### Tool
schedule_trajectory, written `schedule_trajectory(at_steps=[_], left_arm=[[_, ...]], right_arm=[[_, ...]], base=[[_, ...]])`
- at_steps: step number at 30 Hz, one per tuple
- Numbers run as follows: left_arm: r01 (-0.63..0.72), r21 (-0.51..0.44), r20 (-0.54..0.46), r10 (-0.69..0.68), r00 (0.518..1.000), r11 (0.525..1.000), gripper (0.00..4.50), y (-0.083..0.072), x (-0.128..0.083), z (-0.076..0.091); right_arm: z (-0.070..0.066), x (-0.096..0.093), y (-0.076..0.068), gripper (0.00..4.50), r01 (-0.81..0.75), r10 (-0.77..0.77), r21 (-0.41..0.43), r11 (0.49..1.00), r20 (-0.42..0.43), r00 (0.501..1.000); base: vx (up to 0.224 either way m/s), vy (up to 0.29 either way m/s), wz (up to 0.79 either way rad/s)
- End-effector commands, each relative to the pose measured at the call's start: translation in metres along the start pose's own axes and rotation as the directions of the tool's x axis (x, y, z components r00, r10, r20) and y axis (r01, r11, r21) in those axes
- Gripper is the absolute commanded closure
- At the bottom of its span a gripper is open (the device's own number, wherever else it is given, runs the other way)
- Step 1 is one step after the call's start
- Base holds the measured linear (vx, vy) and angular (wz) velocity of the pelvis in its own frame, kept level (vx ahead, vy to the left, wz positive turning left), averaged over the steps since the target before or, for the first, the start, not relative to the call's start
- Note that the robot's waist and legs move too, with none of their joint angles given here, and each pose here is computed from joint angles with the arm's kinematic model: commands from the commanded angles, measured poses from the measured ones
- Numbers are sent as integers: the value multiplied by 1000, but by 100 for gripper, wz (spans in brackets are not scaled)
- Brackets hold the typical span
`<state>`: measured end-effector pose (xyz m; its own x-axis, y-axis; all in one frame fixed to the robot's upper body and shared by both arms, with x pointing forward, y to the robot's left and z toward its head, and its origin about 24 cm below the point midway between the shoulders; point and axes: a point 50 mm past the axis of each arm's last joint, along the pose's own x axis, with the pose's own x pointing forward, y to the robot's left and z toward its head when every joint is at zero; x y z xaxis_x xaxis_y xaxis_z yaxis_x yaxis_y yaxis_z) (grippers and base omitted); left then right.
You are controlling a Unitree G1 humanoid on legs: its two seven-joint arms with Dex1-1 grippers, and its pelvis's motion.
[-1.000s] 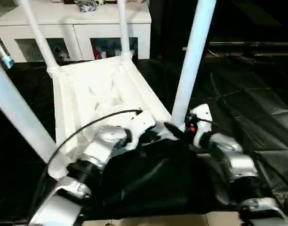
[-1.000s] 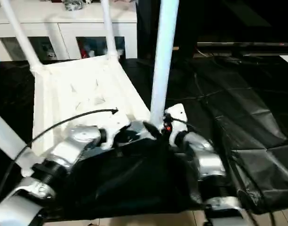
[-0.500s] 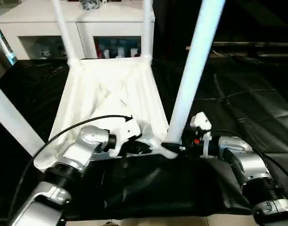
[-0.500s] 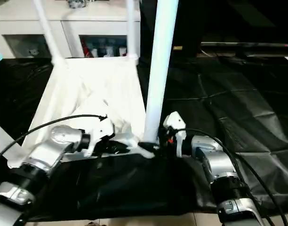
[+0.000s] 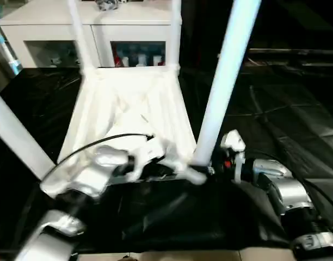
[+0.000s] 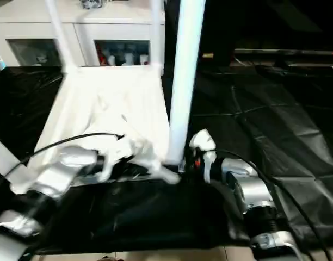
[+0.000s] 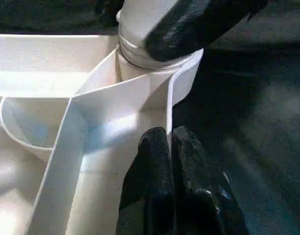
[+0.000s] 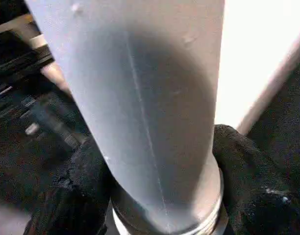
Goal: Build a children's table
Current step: Rotate leg to tighten
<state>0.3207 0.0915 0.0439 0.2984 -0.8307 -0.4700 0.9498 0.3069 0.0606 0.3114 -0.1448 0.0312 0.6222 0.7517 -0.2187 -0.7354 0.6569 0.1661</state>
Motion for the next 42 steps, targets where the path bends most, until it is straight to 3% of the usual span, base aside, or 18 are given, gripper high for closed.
schedule_trajectory(at_steps=[1, 5, 8, 9, 10, 12, 17, 22, 28, 38, 42], left_arm=[[-135, -28, 33, 136, 990, 990, 450, 11, 4, 10], [-221, -80, 47, 225, 973, 972, 450, 8, 26, 21], [-204, -87, 66, 210, 976, 975, 450, 2, 37, 27], [-198, -85, 68, 204, 977, 976, 450, 0, 38, 28], [-197, -83, 68, 203, 977, 977, 450, 0, 39, 28], [-181, -75, 76, 186, 980, 981, 450, -1, 38, 28], [-129, -41, 82, 132, 988, 991, 450, 0, 28, 22], [-46, -1, 83, 46, 996, 999, 450, 0, 12, 13], [118, 49, 66, -122, 990, 992, 450, -7, -8, 3], [181, 57, 50, -184, 982, 982, 450, -9, -21, -2], [184, 55, 53, -187, 981, 981, 450, -10, -20, -2]], right_arm=[[-17, 11, 9, 191, 45, -43, 38, 998, -55, 998], [-21, 34, 16, 191, 221, -217, 91, 971, -55, 975], [-17, 46, 25, 191, 195, -192, 80, 977, -46, 980], [-16, 48, 27, 156, 185, -183, 76, 980, -40, 982], [-14, 49, 27, 121, 172, -170, 94, 981, -29, 985], [-8, 50, 28, 118, 126, -127, 126, 984, 5, 992], [-2, 38, 21, 69, 21, -21, 54, 998, 6, 1000], [-1, 14, 17, 69, -176, 175, -3, 984, -48, 983], [-5, -11, 8, 69, -284, 278, -23, 959, -133, 951], [-1, -17, 5, 147, -325, 319, -23, 946, -135, 938], [-1, -13, 10, 170, -349, 345, -13, 937, -116, 931]], base=[[0, 0, 0], [0, 0, 0], [0, 0, 0], [0, 0, 0], [0, 0, 0], [0, 0, 0], [0, 0, 0], [0, 0, 0], [0, 0, 0], [0, 0, 0], [0, 0, 0]])
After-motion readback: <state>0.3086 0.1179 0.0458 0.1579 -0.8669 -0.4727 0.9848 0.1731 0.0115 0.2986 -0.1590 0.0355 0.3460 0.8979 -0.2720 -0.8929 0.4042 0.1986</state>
